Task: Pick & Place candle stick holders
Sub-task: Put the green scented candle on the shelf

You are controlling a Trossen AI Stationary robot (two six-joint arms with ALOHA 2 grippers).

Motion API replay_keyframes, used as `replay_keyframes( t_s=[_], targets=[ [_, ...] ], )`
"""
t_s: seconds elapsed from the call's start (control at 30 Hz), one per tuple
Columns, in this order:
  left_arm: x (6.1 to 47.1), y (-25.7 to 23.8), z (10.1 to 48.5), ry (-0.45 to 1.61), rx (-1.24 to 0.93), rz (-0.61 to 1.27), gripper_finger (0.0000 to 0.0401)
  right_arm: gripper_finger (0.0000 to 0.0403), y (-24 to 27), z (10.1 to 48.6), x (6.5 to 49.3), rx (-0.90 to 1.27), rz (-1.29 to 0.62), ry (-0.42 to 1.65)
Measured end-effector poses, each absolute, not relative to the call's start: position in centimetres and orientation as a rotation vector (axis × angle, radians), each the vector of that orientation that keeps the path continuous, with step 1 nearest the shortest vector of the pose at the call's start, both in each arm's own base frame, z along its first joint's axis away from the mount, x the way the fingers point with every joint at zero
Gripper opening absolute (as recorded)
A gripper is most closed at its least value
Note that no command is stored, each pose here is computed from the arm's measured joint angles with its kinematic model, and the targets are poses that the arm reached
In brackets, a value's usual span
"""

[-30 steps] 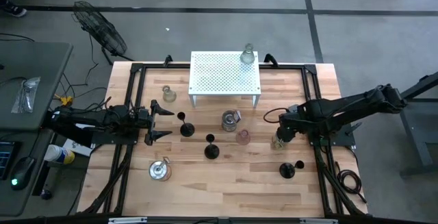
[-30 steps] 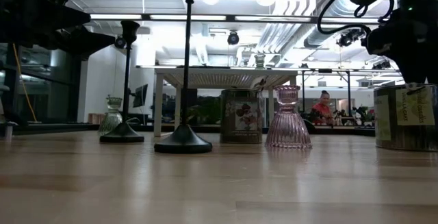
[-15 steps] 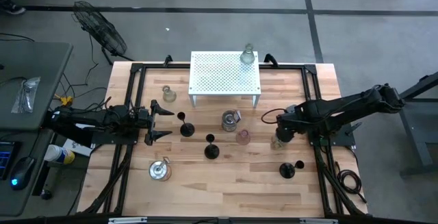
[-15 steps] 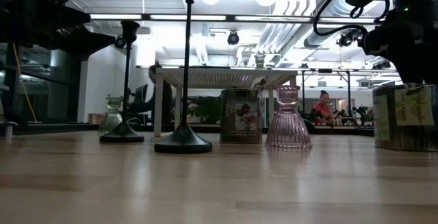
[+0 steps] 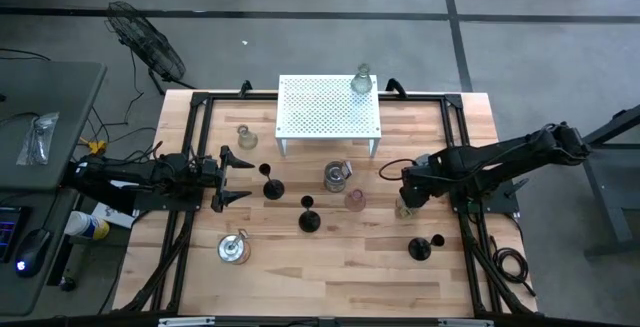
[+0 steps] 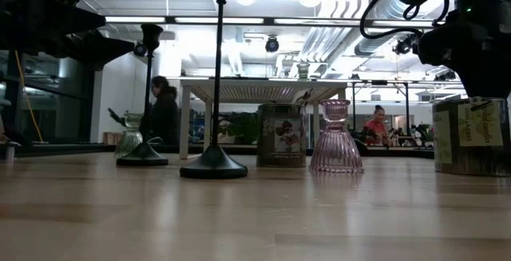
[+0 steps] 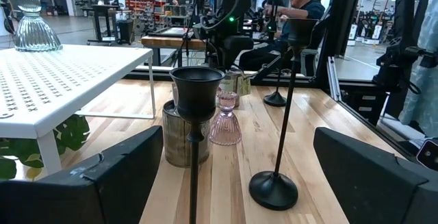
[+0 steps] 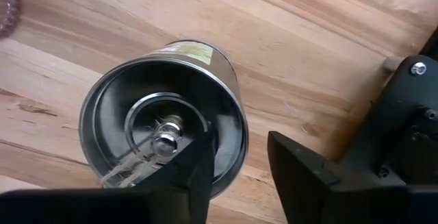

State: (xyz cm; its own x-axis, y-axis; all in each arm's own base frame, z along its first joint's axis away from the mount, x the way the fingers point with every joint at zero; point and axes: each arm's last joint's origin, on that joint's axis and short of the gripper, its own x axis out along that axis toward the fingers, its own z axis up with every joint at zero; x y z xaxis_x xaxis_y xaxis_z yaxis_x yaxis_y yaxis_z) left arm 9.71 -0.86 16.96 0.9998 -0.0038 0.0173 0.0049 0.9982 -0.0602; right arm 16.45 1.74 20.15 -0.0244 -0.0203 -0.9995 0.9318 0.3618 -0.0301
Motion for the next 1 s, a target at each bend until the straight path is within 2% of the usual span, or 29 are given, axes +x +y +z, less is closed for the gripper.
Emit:
replay_keyframes(
  t_s=[0.23, 0.83, 1.0],
  targets=[
    [9.71, -0.86, 16.96, -0.017, -0.06, -0.004, 0.0372, 0.0106, 1.75, 20.12, 16.62, 0.907, -0.951, 1.366],
    [9.71, -0.87, 16.96, -0.017, -0.06, -0.005, 0.0372, 0.0105, 1.75, 20.1, 16.66, 0.891, -0.942, 1.37],
    [9.71, -0.87, 16.96, -0.017, -0.06, -0.004, 0.0372, 0.0075, 1.74, 20.1, 16.68, 0.889, -0.94, 1.367]
  ],
)
